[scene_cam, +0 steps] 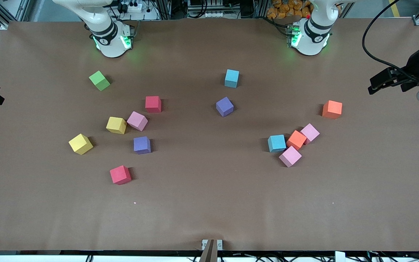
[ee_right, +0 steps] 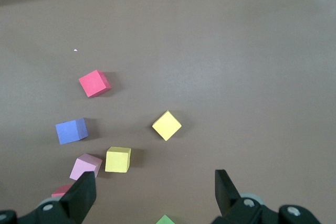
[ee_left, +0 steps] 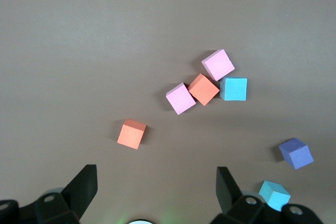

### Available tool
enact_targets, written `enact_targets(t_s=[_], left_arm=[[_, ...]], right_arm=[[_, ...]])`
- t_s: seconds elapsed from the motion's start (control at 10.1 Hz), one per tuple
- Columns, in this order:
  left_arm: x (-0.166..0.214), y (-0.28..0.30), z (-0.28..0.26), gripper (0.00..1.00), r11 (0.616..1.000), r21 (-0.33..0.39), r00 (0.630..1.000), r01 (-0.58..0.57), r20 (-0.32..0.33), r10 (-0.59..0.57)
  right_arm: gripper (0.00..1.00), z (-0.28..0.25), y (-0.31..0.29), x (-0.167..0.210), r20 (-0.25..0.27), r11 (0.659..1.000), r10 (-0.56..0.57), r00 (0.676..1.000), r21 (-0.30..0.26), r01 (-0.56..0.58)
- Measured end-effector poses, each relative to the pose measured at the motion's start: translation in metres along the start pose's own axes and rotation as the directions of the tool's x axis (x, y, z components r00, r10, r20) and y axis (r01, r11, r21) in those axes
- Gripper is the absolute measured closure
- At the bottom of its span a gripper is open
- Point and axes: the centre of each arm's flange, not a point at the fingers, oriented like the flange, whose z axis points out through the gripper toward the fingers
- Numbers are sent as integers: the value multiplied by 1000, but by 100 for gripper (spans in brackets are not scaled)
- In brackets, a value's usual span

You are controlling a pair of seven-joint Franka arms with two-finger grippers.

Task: Form number 2 with 11 blocks
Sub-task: 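Reach the left gripper toward the cyan cube near the table center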

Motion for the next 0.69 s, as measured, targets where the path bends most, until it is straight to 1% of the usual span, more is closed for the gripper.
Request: enact_targets(t_s=[0.3, 0.4, 0.5, 0.59, 0.69], left_arm=[[0, 3, 1, 0, 1000, 1, 1000, -12, 3, 12], [1, 4, 7, 0, 1000, 3, 1000, -20, 15, 20], [4, 6, 18, 0, 1000, 2, 999, -24, 38, 24], [9, 18, 38, 0, 999, 2, 997, -36, 75, 35], [13, 50, 63, 0, 1000, 12, 993, -14, 114, 13]], right_arm=[[0, 0, -1, 0, 0, 1000, -2, 1000, 0, 2], [0, 0, 0, 0, 0, 1000, -1, 1000, -1, 1], [0, 0, 1, 0, 0, 1000, 1, 1000, -2, -1], [0, 0, 2, 0, -1, 1000, 3, 1000, -2, -3], [0, 0, 2, 0, -1, 1000, 2, 1000, -2, -2]])
